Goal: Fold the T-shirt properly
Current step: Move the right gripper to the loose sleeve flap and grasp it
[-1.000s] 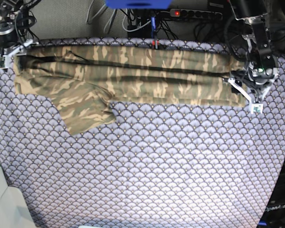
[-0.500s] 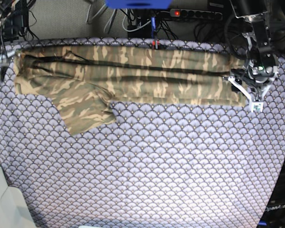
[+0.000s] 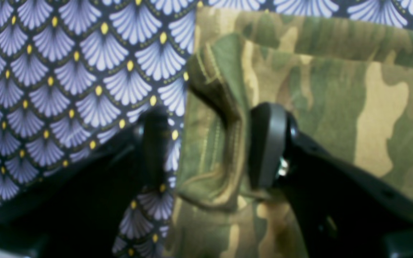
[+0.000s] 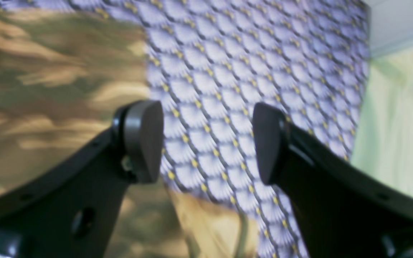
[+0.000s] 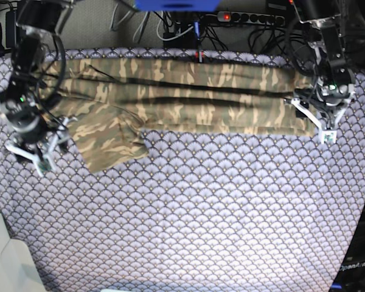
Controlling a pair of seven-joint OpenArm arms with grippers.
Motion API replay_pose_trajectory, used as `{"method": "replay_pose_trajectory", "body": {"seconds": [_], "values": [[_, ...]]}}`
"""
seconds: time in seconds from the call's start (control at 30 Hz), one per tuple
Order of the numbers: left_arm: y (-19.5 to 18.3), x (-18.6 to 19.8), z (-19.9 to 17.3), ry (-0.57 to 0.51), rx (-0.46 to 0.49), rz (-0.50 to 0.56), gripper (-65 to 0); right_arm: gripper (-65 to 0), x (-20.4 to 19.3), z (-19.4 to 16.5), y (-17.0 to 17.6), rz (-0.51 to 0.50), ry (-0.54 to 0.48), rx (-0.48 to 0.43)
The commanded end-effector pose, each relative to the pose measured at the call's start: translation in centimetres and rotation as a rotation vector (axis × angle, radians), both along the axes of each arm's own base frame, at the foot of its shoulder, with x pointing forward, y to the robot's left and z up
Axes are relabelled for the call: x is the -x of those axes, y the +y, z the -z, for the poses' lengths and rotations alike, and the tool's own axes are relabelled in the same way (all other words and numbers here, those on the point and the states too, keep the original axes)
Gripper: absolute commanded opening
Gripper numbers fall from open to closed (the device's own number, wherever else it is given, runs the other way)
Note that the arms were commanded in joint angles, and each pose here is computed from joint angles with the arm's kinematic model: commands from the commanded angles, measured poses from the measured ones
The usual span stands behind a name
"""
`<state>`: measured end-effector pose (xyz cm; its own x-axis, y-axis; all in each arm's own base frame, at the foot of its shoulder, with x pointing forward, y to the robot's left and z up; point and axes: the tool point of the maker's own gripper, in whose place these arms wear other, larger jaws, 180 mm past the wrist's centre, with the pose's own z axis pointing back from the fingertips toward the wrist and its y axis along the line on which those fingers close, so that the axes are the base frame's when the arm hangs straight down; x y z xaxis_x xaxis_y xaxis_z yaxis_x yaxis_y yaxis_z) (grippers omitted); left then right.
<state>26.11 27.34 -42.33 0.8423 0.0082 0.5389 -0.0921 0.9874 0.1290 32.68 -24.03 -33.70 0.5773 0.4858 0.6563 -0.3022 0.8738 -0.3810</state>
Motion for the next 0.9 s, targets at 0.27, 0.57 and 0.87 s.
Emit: {"method": "replay_pose_trajectory", "body": {"seconds": [0.27, 0.57, 0.87], "values": [[-0.2, 0.6, 0.2, 0.019, 0.005, 0.006, -29.3, -25.2, -5.5, 1.5, 1.6, 0.002, 0.075, -0.144], [-0.2, 0.5, 0.2, 0.017, 0.004, 0.005, -29.3, -25.3, -7.3, 4.5, 2.6, 0.021, 0.185, -0.352], [-0.1, 0.4, 0.1, 0.014, 0.003, 0.003, -29.3, -25.3, -6.5, 7.2, 3.9, 0.031, 0.240, -0.445]]}}
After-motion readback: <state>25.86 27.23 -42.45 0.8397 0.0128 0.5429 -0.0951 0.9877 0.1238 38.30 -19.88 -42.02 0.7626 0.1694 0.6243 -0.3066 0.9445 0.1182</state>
